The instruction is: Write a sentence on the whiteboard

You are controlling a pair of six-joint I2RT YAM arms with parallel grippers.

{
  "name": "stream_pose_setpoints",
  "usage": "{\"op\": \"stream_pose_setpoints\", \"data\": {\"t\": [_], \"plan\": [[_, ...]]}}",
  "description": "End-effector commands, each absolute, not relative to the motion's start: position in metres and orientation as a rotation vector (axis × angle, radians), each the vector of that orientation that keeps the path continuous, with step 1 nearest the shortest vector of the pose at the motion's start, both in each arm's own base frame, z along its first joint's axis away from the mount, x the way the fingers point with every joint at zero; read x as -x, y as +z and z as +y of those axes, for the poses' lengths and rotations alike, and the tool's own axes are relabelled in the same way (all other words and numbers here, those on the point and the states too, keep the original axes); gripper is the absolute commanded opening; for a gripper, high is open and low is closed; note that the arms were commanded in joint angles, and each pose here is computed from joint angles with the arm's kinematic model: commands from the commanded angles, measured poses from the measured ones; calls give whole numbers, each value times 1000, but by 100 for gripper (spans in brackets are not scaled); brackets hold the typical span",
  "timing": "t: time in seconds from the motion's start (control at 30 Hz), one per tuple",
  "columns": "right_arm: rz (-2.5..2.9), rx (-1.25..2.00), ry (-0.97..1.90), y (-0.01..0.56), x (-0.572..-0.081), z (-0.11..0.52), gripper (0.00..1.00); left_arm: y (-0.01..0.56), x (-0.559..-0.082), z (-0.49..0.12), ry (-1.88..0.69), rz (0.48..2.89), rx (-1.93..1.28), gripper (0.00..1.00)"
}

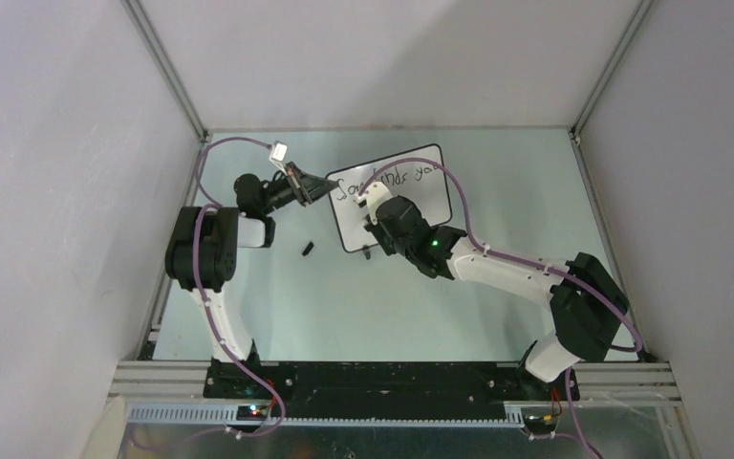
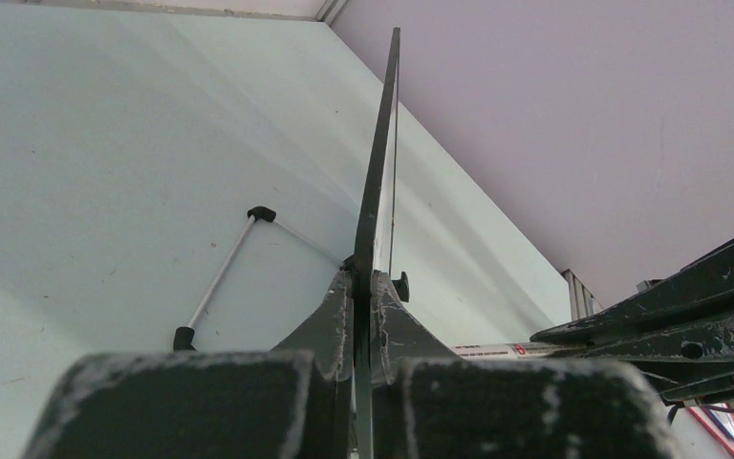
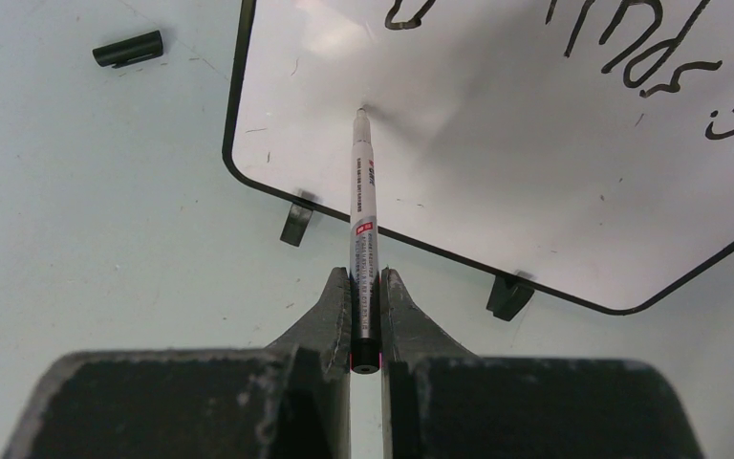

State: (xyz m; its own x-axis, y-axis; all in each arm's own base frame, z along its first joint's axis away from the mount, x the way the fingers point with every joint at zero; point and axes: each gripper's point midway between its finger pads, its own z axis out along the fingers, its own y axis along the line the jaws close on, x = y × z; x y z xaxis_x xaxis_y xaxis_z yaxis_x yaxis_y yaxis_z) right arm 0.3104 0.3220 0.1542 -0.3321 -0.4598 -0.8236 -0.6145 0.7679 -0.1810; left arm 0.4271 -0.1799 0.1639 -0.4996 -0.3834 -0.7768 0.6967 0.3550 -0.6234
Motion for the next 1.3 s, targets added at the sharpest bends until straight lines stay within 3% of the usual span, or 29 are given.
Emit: {"op": "stream_pose_setpoints", "data": {"t": [0.0,1.27], "plan": [[1967,794,189,162,-310,320,0,178,-427,-174,-1294,1554,-348,0],[1988,822,178,150,-309,321,0,178,-427,-174,-1293,1554,-348,0]]}}
